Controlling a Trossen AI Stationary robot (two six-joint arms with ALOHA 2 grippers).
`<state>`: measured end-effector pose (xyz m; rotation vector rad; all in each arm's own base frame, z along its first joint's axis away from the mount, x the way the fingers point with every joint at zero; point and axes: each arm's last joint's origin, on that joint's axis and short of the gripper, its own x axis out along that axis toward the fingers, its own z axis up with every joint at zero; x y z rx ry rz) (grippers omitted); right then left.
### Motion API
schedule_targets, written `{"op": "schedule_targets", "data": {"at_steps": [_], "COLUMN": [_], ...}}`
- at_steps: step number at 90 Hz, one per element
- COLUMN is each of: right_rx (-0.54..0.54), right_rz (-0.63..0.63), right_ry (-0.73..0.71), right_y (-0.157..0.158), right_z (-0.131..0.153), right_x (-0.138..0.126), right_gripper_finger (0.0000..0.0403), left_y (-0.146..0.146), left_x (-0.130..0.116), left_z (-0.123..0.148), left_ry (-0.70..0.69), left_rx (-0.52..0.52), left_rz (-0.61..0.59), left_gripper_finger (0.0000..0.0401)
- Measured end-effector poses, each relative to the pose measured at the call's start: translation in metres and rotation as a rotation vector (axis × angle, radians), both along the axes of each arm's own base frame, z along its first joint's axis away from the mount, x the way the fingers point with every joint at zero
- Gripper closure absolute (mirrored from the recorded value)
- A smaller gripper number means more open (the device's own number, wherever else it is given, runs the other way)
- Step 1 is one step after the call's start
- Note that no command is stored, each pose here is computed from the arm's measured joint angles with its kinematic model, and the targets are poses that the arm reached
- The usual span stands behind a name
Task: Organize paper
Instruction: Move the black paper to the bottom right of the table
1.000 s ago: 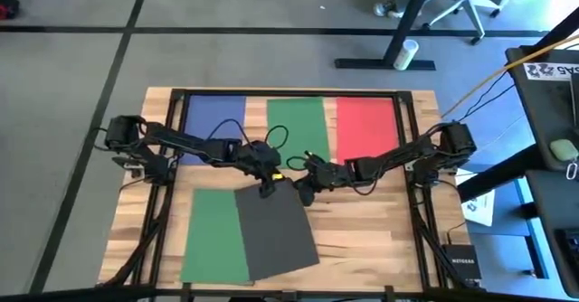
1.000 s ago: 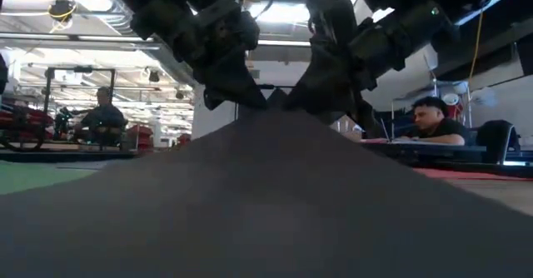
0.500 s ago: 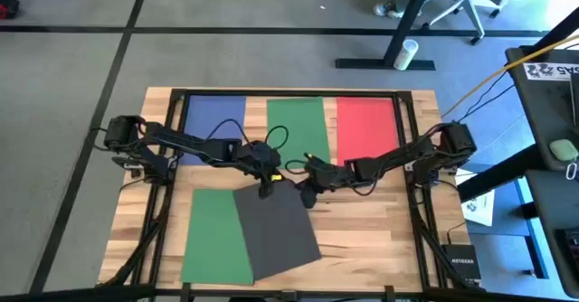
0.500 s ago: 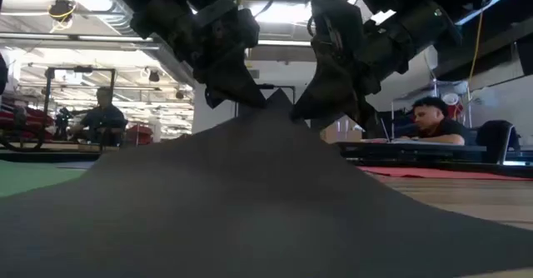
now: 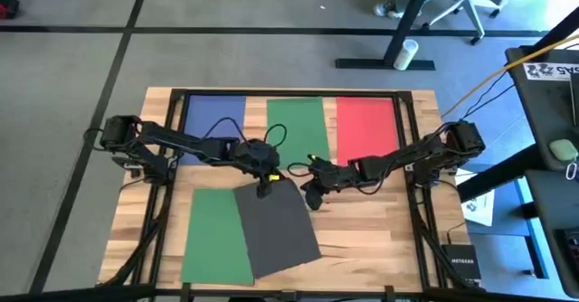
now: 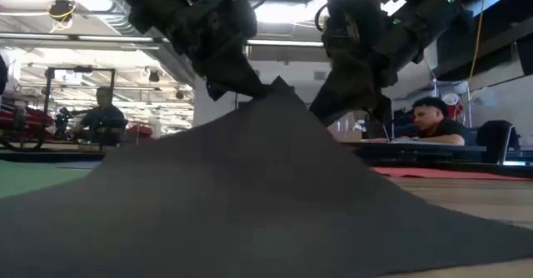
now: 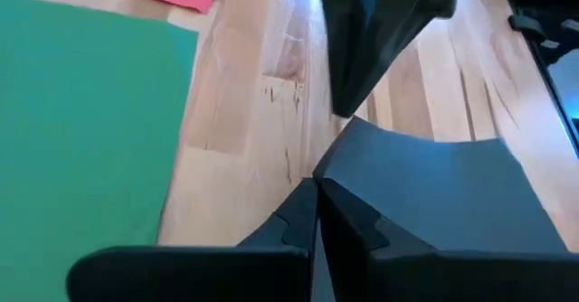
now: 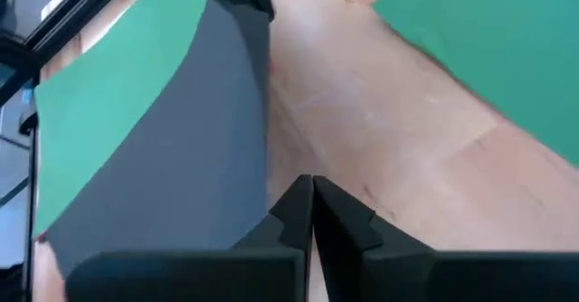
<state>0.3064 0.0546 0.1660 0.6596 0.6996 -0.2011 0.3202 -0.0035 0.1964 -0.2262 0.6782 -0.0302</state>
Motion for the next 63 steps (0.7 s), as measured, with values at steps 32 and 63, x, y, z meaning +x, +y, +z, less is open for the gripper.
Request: {"op": "schedule_targets", "data": {"at_steps": [32,63], "right_rx": [-0.012,-0.037], "right_rz": [0.058,0.098], "right_ry": [-0.011,-0.014], "right_y": [0.011,0.012], "right_z": [0.003,0.003], "right_x": [-0.003,-0.003], "right_gripper_finger": [0.0403,0.0403], "left_y": [-0.022,-0.010], "left_x": [0.008,0.012], "left_z": [-0.015,-0.016], "left_ry": [-0.001,-0.014], "left_rx": [0.023,-0.047], "left_rz": [-0.078,0.015], "left_gripper_finger": [0.0390,0.0302]}}
